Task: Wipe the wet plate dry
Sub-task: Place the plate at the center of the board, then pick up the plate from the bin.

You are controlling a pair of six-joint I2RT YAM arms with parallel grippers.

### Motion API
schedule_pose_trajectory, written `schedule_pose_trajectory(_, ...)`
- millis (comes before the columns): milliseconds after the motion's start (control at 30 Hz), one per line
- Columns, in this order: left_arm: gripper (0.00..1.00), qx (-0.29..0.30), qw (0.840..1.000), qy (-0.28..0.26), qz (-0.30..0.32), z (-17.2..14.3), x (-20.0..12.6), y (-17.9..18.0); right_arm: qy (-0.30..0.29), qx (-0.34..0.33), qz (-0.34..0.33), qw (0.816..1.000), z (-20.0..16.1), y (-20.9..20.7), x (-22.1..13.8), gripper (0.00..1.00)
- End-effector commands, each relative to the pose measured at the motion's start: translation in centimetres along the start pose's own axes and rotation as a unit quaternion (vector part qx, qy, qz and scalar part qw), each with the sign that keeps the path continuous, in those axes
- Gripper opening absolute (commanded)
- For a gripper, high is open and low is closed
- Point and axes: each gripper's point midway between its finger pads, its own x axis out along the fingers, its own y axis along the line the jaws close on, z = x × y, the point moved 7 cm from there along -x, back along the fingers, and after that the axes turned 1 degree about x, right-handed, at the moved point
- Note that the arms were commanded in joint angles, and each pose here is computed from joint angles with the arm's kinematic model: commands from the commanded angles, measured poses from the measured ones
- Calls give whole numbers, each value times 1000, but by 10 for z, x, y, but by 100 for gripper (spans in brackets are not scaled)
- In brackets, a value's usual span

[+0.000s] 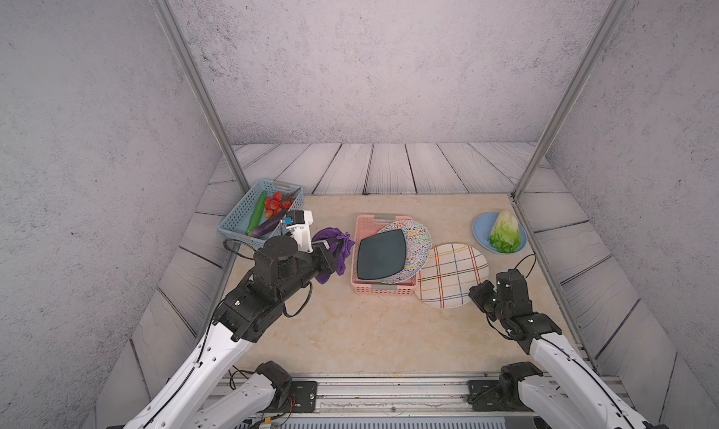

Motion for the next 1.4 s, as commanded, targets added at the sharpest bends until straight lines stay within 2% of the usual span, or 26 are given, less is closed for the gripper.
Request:
schedule_pose_trajectory(0, 0, -12, 1000, -4, 23, -3, 3, 9, 72, -33, -117, 990, -29, -47, 10, 9)
schedule_pose_trajectory(67, 0, -20, 999, -2, 33, -5, 5, 14, 82, -37, -131, 987, -31, -51, 13, 13)
schedule_pose_trajectory(167, 0, -34, 998, 5, 54, -10, 9, 24, 98, -44, -144, 984, -33, -52, 16, 26)
schedule_pose_trajectory(233, 0, -43, 996, 5, 80, -14, 11, 34, 101, -52, -150, 982, -31, -50, 15, 37)
schedule_pose_trajectory(367, 0, -60, 988, 20, 144, -23, 15, 65, 60, -79, -173, 980, -11, -37, -5, 71)
schedule_pose_trajectory(400, 0, -61, 986, 26, 155, -24, 16, 71, 44, -86, -175, 980, -5, -32, -13, 74)
schedule_pose_trajectory(467, 0, -53, 982, 35, 179, -27, 18, 83, 18, -113, -139, 984, 9, -10, -31, 73)
schedule_pose_trajectory(533, 0, -34, 976, 42, 209, -30, 20, 94, 12, -152, -59, 987, 17, 21, -48, 63)
schedule_pose_trajectory(633, 0, -4, 966, 63, 249, -34, 26, 109, 56, -159, 88, 982, 16, 70, -65, 46)
schedule_pose_trajectory(700, 0, 7, 961, 85, 263, -39, 35, 118, 109, -154, 132, 973, 8, 96, -70, 40)
schedule_pose_trajectory(767, 0, 8, 957, 110, 267, -45, 46, 125, 135, -177, 117, 968, -1, 114, -68, 40)
schedule_pose_trajectory(867, 0, 5, 958, 135, 254, -54, 64, 131, 119, -230, 102, 960, -14, 145, -64, 47)
schedule_pose_trajectory(1067, 0, -8, 958, 180, 223, -71, 94, 138, 140, -230, 65, 961, -21, 173, -12, 54)
schedule_pose_trajectory(1200, 0, -13, 957, 205, 205, -80, 109, 141, 154, -243, 54, 956, -24, 186, 17, 54)
schedule_pose_trajectory(1367, 0, -27, 956, 219, 193, -92, 123, 148, 167, -246, 43, 954, -28, 195, 48, 49)
